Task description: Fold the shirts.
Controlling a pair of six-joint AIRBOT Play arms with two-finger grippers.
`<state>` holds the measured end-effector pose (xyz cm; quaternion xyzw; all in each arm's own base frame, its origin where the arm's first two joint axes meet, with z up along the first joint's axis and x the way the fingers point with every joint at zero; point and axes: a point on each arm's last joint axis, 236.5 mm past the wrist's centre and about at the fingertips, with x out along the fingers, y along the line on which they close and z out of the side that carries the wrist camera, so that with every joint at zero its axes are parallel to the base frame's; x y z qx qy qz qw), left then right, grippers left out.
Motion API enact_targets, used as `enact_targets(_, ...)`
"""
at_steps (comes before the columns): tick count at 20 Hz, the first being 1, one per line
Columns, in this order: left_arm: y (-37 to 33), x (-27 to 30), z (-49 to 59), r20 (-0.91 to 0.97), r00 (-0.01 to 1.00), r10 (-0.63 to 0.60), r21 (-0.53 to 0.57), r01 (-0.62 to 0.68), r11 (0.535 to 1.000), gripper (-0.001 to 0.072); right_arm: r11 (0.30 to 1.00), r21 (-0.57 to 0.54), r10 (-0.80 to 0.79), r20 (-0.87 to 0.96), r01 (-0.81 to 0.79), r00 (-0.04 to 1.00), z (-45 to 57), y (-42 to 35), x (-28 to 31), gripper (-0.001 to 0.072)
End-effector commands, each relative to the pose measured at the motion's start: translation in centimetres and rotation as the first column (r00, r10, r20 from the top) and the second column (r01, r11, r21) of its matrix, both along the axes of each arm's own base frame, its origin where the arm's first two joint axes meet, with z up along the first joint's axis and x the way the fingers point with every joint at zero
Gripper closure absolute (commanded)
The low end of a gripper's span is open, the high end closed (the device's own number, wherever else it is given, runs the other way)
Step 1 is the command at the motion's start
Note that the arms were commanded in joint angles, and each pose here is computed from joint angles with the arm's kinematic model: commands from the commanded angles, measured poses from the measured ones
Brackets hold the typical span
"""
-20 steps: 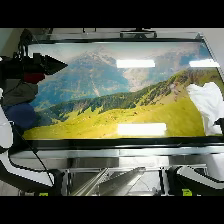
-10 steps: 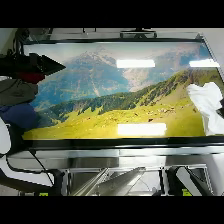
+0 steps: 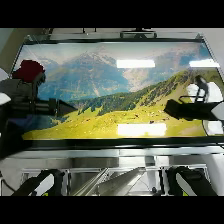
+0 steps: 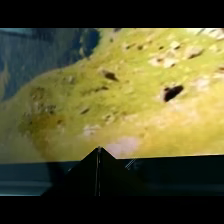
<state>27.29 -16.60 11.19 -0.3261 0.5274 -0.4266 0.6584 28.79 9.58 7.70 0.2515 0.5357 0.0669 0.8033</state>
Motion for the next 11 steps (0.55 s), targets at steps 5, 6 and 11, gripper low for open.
enact_targets(5,-0.2,-5.6,-4.0,-0.002,0.999,0.053,0.079,-0.053,0.995,0.0708,0.990,0.063,0.124,-0.025,-0.123,0.992,-1.4,5.4,-2.4,0.0685)
enact_targets(6,-0.3,-5.8,-3.8,0.008,0.999,0.053,0.081,-0.054,0.995,0.0708,0.991,0.062,0.124,-0.025,-0.122,0.992,-1.4,5.4,-2.4,0.0685)
enact_targets(11,-0.3,-6.0,-3.1,0.061,0.996,0.064,0.090,-0.069,0.994,0.0708,0.991,0.062,0.124,-0.026,-0.122,0.992,-1.4,5.4,-2.4,0.0685)
